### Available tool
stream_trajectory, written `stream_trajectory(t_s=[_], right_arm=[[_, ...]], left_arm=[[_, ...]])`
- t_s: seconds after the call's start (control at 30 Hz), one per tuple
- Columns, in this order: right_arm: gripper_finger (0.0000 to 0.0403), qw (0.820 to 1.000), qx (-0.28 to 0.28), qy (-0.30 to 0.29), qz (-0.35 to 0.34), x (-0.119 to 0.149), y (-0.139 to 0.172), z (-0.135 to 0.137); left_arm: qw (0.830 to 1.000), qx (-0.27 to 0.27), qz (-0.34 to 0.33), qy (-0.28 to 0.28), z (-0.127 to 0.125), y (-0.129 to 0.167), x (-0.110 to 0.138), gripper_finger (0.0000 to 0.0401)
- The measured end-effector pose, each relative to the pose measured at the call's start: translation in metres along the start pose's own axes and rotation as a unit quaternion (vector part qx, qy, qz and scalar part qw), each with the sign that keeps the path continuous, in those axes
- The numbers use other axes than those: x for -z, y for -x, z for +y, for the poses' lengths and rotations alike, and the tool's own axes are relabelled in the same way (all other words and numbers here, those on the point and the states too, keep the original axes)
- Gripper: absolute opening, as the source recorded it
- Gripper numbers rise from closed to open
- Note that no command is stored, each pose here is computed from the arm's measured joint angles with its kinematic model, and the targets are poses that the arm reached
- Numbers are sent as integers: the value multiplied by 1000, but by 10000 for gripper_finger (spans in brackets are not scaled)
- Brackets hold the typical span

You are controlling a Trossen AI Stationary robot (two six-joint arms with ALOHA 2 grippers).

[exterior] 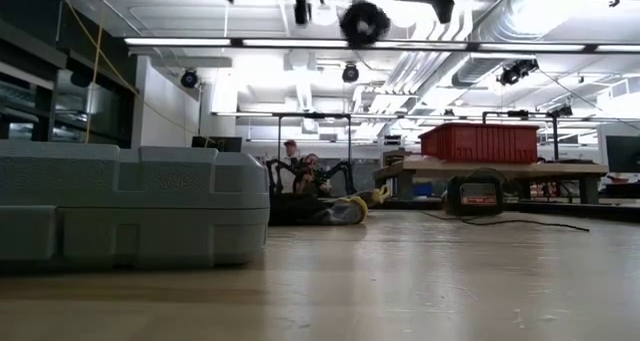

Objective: Coil cords
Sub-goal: Uncoil the black wire cable from the black spool

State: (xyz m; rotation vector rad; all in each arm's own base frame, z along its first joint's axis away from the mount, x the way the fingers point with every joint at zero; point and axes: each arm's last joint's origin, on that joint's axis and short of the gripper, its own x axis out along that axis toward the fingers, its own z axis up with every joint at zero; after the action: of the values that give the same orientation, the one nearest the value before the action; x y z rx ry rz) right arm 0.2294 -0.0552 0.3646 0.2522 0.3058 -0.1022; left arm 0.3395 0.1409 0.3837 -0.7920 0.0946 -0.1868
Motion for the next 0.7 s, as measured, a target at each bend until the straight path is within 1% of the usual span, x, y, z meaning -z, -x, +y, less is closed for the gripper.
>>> stream_trajectory(t_s=[0.1, 0.2, 0.27, 0.33, 0.4, 0.5, 0.63, 0.7], right_arm=[[181, 1000, -25, -11, 8, 1, -4, -1], [181, 999, -49, -5, -12, -4, -4, 0], [181, 999, -48, -7, -8, -3, -7, 0], [181, 999, -41, -9, -3, -1, -8, -1], [181, 999, -36, -6, -12, -3, -7, 0], [181, 999, -26, -6, -17, -4, -5, -1], [181, 999, -24, -14, -19, -5, -3, -1], [181, 999, -27, -11, -27, -9, -1, 0]], left_arm=[[1000, -4, -1, 11, 8, -5, 4, 0], [1000, 10, -23, 0, 0, 4, -7, 0], [999, 15, -37, 7, 1, 7, -12, 0], [998, 33, -40, 25, 1, 4, -12, 0], [996, 70, -47, 32, -8, 4, -14, 0], [987, 125, -98, 7, -33, 16, -31, 0], [973, 159, -164, -45, -60, 25, -53, 0], [963, 168, -189, -94, -76, 33, -67, 0]])
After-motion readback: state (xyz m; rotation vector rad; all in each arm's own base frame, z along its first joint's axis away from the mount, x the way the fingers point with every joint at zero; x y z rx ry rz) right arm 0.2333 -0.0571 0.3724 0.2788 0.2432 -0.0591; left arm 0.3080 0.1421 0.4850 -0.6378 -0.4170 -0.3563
